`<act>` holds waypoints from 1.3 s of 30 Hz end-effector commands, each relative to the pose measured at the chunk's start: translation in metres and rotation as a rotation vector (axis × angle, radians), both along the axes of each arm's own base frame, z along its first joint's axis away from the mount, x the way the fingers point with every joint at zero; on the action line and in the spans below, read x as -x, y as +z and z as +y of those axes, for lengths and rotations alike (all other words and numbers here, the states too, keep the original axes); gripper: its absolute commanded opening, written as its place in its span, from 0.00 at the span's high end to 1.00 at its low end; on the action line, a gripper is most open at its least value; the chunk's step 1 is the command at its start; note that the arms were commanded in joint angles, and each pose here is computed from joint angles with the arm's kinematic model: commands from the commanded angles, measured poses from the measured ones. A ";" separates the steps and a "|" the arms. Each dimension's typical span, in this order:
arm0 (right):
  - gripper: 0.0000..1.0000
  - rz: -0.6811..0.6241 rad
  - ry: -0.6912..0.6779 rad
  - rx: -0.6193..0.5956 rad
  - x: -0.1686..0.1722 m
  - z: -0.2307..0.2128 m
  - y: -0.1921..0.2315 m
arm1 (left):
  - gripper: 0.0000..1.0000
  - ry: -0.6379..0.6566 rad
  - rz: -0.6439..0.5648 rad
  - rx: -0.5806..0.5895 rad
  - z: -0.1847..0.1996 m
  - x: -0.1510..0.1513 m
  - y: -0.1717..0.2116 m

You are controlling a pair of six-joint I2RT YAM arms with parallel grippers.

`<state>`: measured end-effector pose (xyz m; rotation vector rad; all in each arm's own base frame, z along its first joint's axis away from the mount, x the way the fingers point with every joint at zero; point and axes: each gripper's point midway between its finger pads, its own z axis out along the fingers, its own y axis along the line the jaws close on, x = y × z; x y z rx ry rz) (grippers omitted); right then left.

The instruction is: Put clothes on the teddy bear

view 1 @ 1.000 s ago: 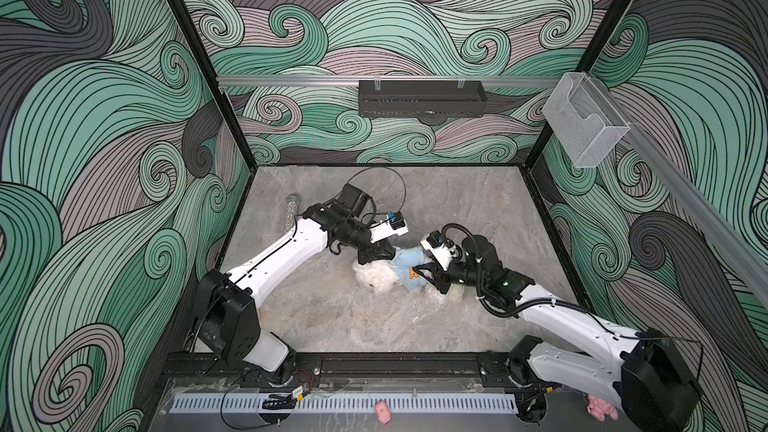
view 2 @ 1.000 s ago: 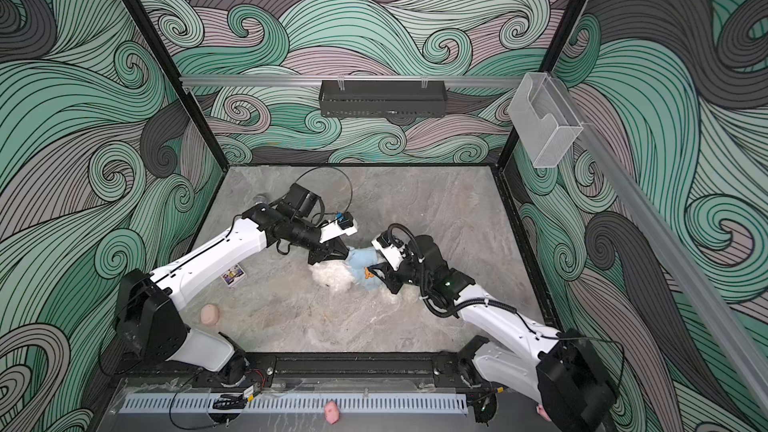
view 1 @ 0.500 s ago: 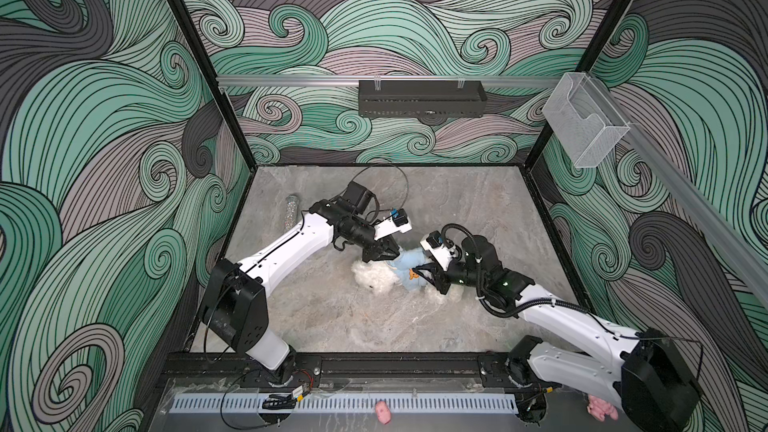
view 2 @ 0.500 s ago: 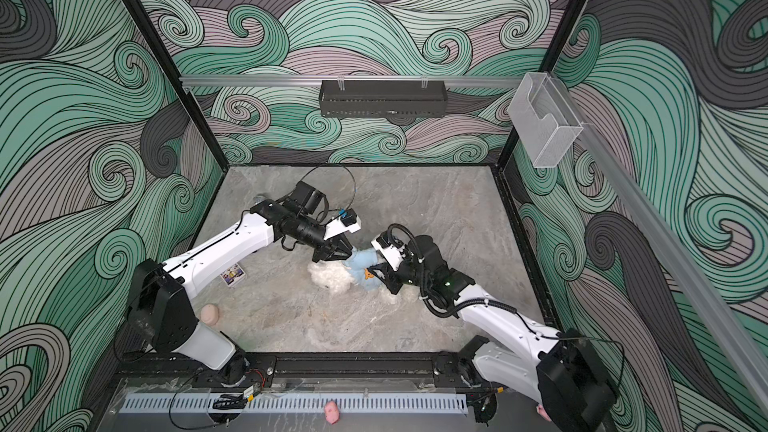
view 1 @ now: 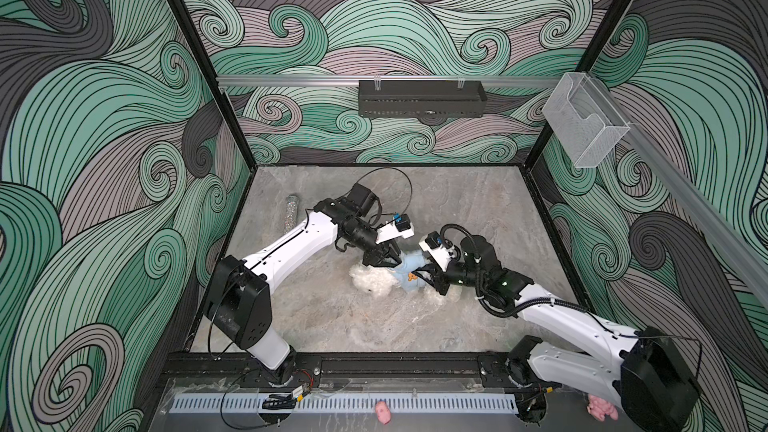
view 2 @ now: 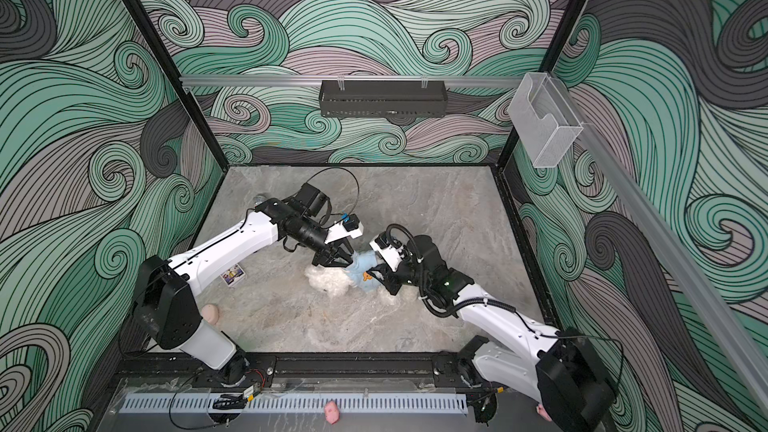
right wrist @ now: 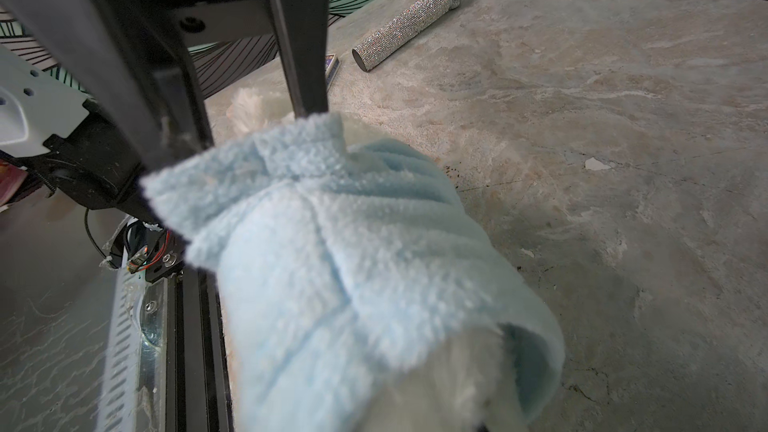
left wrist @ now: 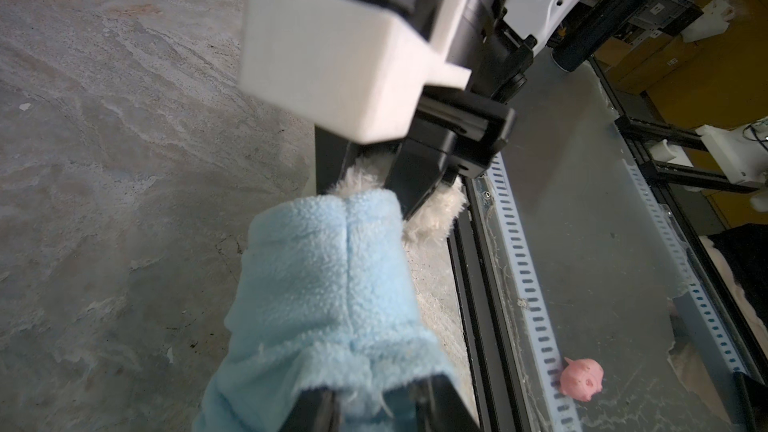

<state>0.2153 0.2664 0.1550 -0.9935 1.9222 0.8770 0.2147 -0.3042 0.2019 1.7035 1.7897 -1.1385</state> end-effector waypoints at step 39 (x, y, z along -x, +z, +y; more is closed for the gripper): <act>0.95 -0.212 -0.184 -0.309 -0.040 0.005 0.109 | 1.00 0.060 0.153 0.217 -0.078 0.004 0.014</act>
